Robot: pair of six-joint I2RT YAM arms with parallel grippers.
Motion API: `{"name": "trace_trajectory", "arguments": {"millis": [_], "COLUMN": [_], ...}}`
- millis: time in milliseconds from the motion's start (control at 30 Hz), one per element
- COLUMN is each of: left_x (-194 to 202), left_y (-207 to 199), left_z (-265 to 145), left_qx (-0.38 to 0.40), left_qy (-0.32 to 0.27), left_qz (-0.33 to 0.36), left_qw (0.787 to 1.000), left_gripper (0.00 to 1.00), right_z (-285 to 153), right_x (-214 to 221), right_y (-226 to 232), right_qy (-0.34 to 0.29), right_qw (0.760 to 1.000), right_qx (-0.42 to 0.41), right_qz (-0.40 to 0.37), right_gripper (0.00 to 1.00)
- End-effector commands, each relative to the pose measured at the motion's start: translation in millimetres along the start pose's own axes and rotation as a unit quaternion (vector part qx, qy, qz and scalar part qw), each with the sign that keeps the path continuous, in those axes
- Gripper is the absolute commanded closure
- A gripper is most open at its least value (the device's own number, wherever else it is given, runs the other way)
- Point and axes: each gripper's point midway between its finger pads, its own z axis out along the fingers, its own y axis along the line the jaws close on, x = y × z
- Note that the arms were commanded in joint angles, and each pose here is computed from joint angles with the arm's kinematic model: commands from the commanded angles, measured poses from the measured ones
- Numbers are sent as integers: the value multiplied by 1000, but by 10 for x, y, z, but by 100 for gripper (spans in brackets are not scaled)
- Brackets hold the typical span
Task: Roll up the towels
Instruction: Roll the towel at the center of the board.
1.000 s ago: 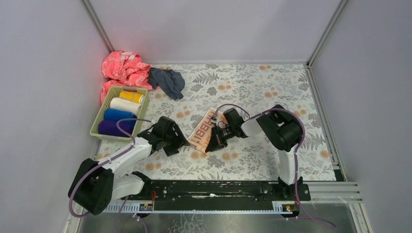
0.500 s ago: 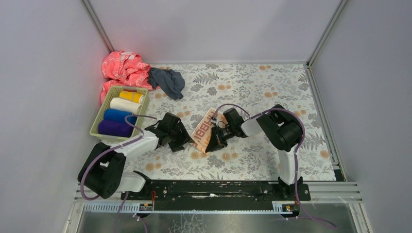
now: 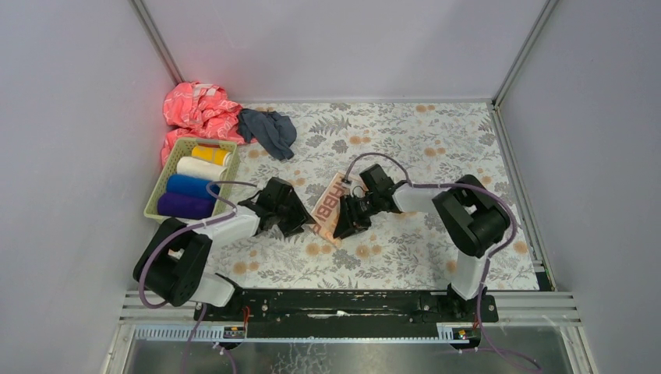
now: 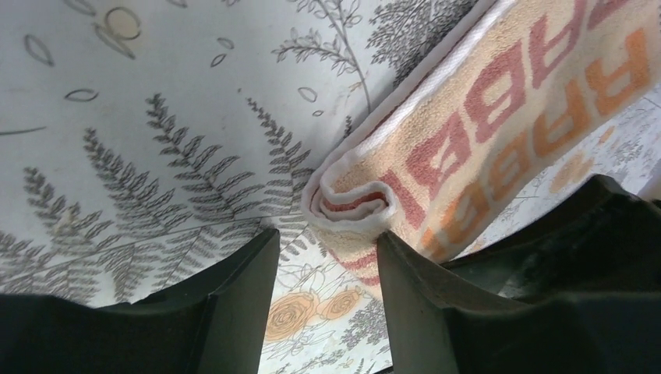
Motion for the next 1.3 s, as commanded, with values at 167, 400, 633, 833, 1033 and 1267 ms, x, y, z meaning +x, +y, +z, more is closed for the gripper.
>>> {"name": "trace_trajectory", "arguments": {"millis": [167, 400, 633, 833, 1033, 1267], "left_x": [192, 207, 202, 197, 185, 183], "left_y": [587, 617, 648, 652, 648, 647], "left_z": [203, 209, 189, 176, 177, 187], "left_qx": [-94, -98, -104, -105, -107, -108], "left_qy": [23, 26, 24, 22, 21, 22], "left_qz": [6, 8, 12, 14, 16, 17], "left_qw": [995, 995, 994, 994, 994, 994], "left_gripper": [51, 50, 50, 50, 50, 50], "right_z": [-268, 69, 136, 62, -47, -115], "right_x": [-117, -30, -122, -160, -217, -223], "right_y": [478, 668, 398, 217, 154, 244], "right_qy": [-59, -33, -20, -17, -24, -27], "right_qw": [974, 963, 954, 942, 930, 920], "right_qx": [98, 83, 138, 190, 223, 227], "right_qz": [-197, -254, -267, -276, -292, -317], "right_gripper": [54, 54, 54, 54, 53, 53]}}
